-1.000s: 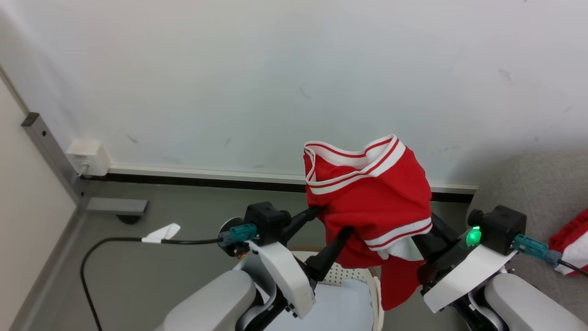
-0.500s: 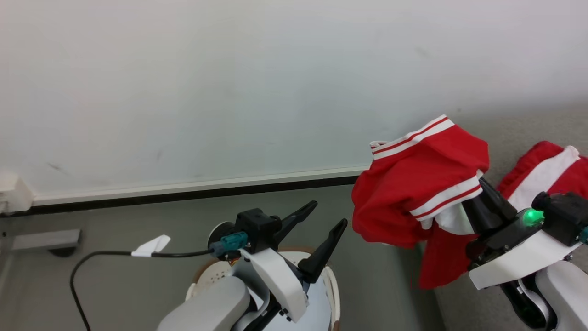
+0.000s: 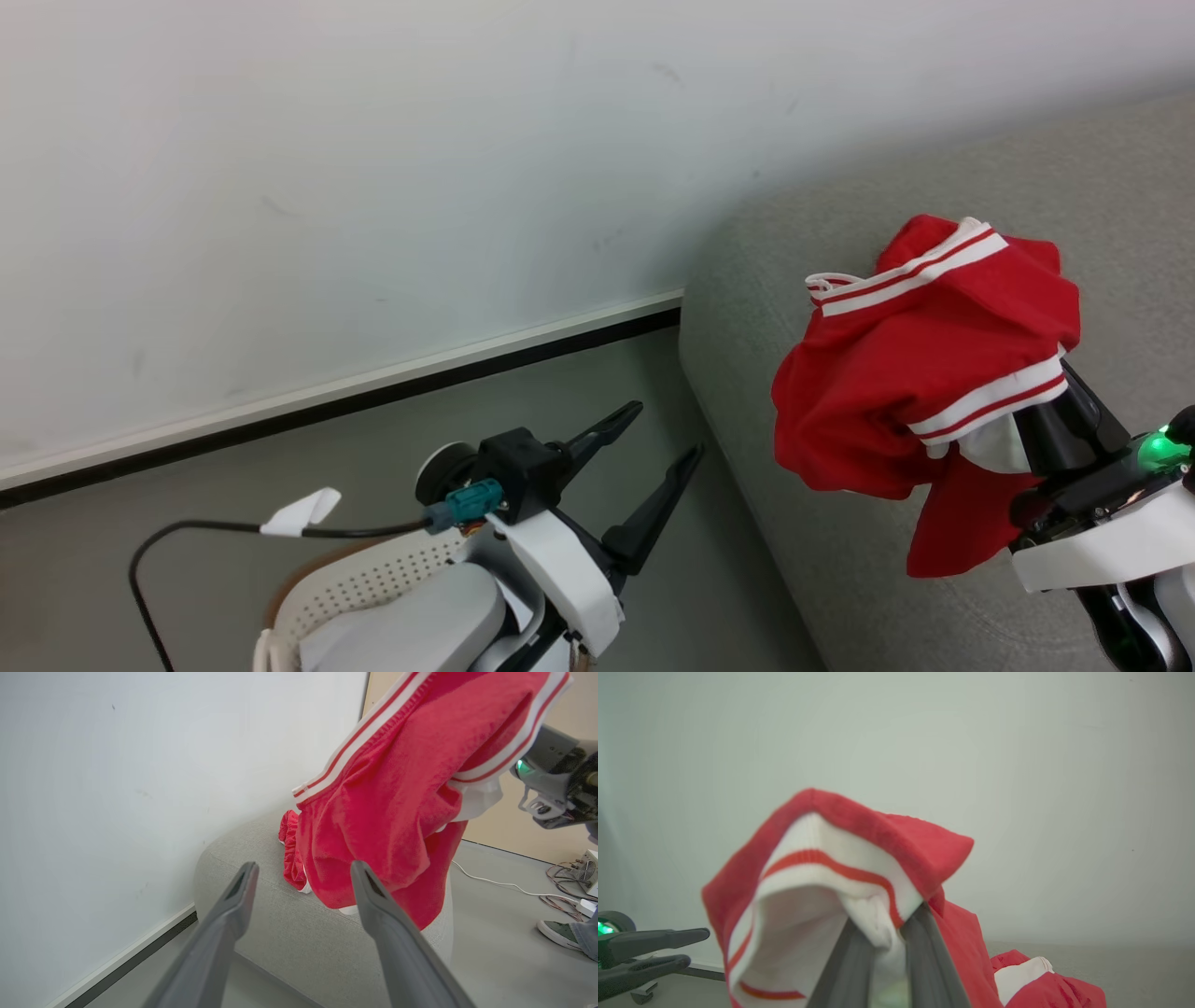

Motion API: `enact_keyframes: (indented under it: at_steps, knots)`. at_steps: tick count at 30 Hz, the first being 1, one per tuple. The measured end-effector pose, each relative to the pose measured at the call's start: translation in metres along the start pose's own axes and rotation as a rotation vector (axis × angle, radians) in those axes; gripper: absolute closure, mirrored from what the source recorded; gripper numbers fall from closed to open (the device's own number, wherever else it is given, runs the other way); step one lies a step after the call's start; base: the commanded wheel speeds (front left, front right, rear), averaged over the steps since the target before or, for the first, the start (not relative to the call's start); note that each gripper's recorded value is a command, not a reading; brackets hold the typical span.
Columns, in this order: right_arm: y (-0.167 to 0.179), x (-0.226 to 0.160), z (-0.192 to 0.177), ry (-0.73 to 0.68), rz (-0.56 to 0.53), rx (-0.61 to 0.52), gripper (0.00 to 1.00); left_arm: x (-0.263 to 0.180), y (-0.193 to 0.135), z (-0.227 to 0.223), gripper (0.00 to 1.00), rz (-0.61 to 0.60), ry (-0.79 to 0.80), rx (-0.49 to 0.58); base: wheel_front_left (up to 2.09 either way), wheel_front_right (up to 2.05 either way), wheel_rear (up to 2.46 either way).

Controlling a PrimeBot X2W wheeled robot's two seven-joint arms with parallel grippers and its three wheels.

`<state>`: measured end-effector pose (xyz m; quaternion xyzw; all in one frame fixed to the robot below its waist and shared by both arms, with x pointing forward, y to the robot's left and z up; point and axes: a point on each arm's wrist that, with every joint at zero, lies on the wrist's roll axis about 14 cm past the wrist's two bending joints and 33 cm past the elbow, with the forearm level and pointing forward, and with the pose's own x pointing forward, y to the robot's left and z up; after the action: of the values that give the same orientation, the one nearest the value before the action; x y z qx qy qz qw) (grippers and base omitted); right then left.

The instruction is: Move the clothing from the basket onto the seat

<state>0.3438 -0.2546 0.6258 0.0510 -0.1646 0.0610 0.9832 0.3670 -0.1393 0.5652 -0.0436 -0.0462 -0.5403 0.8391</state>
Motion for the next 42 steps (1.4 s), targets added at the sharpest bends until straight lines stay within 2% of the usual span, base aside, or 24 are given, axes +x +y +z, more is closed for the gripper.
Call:
enact_keyframes:
  at_steps: [10,21,26,34,42]
  knots:
    - [-0.033,-0.035,0.005,-0.001,-0.155,-0.024,1.0,0.026,-0.028,-0.016,0.0,-0.138,0.013,-0.019,0.0,0.0,0.0]
    - [-0.053,-0.037,0.003,0.011,-0.221,-0.047,1.0,0.034,-0.027,-0.03,0.0,-0.174,0.026,-0.045,0.0,0.0,0.0]
    - [-0.075,-0.026,0.005,0.01,-0.261,-0.072,1.0,0.032,-0.01,-0.038,0.0,-0.152,0.042,-0.049,0.0,0.0,0.0]
    - [-0.132,-0.009,-0.009,0.05,-0.396,-0.129,1.0,0.023,0.028,-0.062,0.0,-0.101,0.086,-0.062,0.0,0.0,0.0]
    - [-0.191,0.009,-0.017,0.034,-0.56,-0.177,1.0,0.015,0.075,-0.092,0.0,-0.035,0.127,-0.073,0.0,0.0,0.0]
